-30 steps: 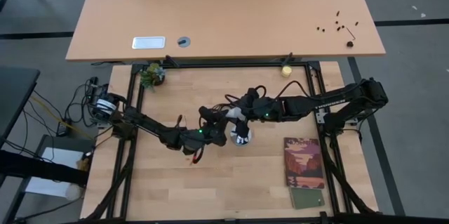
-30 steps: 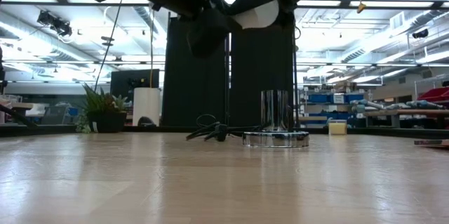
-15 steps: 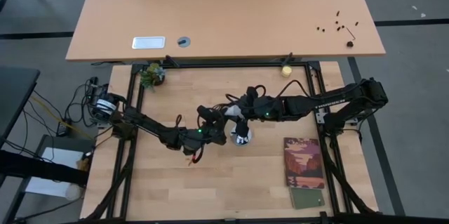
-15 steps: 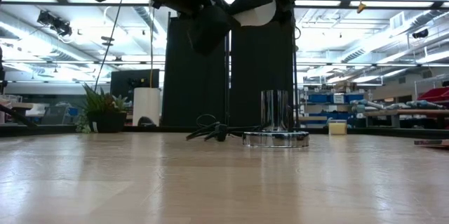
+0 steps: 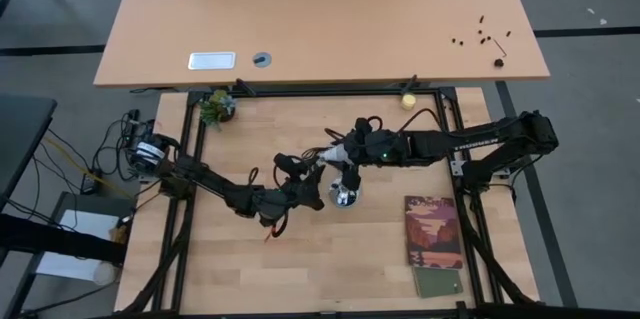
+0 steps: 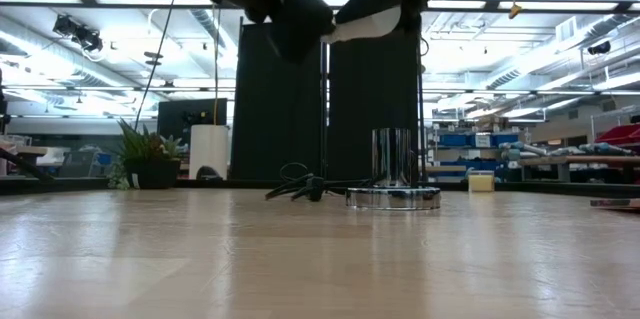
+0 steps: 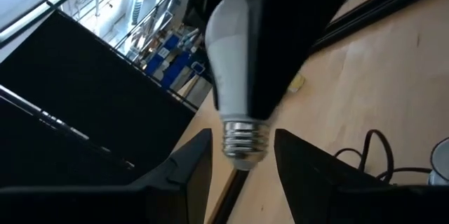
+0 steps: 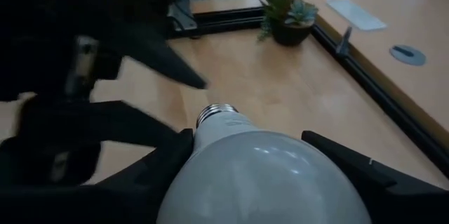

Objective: Screw lightbulb
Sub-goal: Insert the white lightbulb into the silver lamp

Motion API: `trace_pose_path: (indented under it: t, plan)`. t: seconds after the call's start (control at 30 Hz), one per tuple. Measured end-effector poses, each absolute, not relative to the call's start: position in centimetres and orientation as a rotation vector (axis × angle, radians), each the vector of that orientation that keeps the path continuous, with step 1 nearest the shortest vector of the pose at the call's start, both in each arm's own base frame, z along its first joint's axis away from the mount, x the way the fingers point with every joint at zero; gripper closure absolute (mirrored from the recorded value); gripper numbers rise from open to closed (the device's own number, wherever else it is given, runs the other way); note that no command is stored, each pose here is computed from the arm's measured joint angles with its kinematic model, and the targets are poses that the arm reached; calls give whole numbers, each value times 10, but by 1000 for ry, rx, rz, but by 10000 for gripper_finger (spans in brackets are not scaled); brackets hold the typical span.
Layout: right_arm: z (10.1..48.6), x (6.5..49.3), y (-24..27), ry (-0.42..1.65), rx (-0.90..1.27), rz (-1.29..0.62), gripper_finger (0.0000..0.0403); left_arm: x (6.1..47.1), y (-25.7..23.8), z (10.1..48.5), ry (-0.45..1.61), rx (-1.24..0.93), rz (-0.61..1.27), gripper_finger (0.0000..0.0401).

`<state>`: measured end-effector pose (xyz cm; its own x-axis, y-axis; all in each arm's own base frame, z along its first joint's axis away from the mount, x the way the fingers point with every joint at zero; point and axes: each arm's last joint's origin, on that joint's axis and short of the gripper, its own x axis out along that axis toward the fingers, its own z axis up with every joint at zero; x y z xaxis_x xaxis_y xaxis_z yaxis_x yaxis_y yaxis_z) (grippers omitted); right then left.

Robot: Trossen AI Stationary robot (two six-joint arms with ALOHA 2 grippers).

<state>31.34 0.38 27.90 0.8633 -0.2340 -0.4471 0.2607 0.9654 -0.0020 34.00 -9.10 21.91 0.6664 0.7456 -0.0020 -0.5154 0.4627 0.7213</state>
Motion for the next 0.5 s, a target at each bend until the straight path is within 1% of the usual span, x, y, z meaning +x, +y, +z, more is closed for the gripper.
trace_pose_path:
  t: [0.1, 0.23, 0.37, 0.5]
  plan:
    - [279, 312, 4, 471, 55, -248, 133, 339, -91, 219, 350, 753, 815, 243]
    - [278, 304, 2, 539, 49, -235, 145, 336, -93, 218, 350, 676, 901, 243]
    - [279, 294, -3, 605, 49, -196, 144, 334, -102, 213, 322, 614, 850, 242]
    - [281, 286, -7, 720, 44, -183, 130, 334, -102, 201, 303, 469, 767, 242]
